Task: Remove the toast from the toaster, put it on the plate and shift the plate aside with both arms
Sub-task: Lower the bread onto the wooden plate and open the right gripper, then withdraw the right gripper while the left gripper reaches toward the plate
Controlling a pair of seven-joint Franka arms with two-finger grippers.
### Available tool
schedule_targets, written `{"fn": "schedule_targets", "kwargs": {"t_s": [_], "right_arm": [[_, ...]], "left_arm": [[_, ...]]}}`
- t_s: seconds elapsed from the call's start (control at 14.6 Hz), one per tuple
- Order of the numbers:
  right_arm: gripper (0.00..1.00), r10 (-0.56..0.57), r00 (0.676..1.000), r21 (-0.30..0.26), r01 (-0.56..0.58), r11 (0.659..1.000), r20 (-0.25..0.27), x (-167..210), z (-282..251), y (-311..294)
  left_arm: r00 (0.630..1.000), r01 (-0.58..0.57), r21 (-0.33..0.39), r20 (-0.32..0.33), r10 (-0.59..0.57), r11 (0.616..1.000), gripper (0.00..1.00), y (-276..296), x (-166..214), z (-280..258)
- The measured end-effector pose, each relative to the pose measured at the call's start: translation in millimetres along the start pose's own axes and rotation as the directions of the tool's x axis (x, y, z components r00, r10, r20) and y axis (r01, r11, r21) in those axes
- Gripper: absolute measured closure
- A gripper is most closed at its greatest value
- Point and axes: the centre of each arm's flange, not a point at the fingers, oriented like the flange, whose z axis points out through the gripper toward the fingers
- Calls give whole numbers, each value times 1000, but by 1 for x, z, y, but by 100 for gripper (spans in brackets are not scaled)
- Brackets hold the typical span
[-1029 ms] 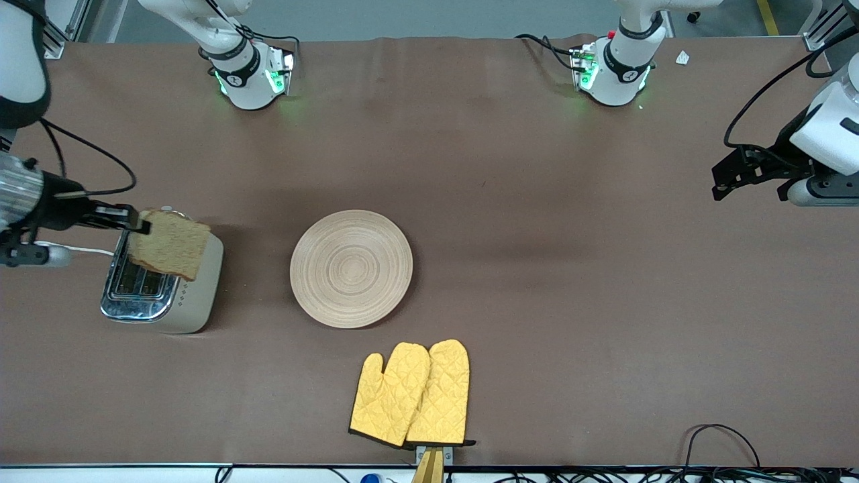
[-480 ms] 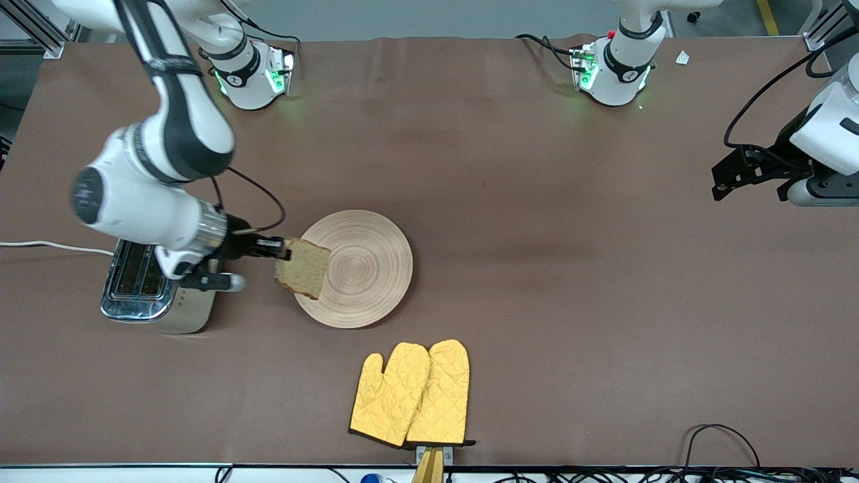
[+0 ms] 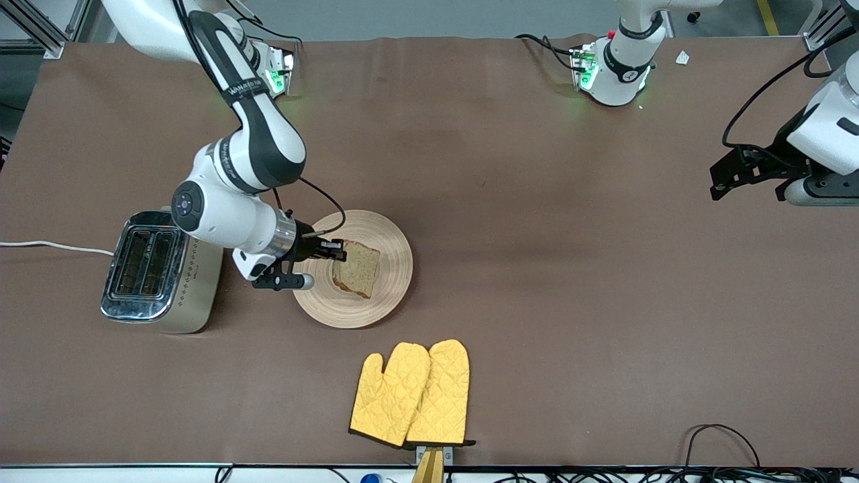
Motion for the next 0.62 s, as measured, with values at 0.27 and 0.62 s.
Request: {"fn": "schedule_targets", "kwargs": {"t_s": [0.27,0.62], "right_arm": [[93,26,1000,-35,-25,999,18,-6,30,34],[93,-11,1000,-49,12,999,21,-4,33,58]], "left_arm": [[998,-27,0,52,27,1000,0,15,-2,12],[991,-21,-123,131,37,992,0,32,-5,38]]}}
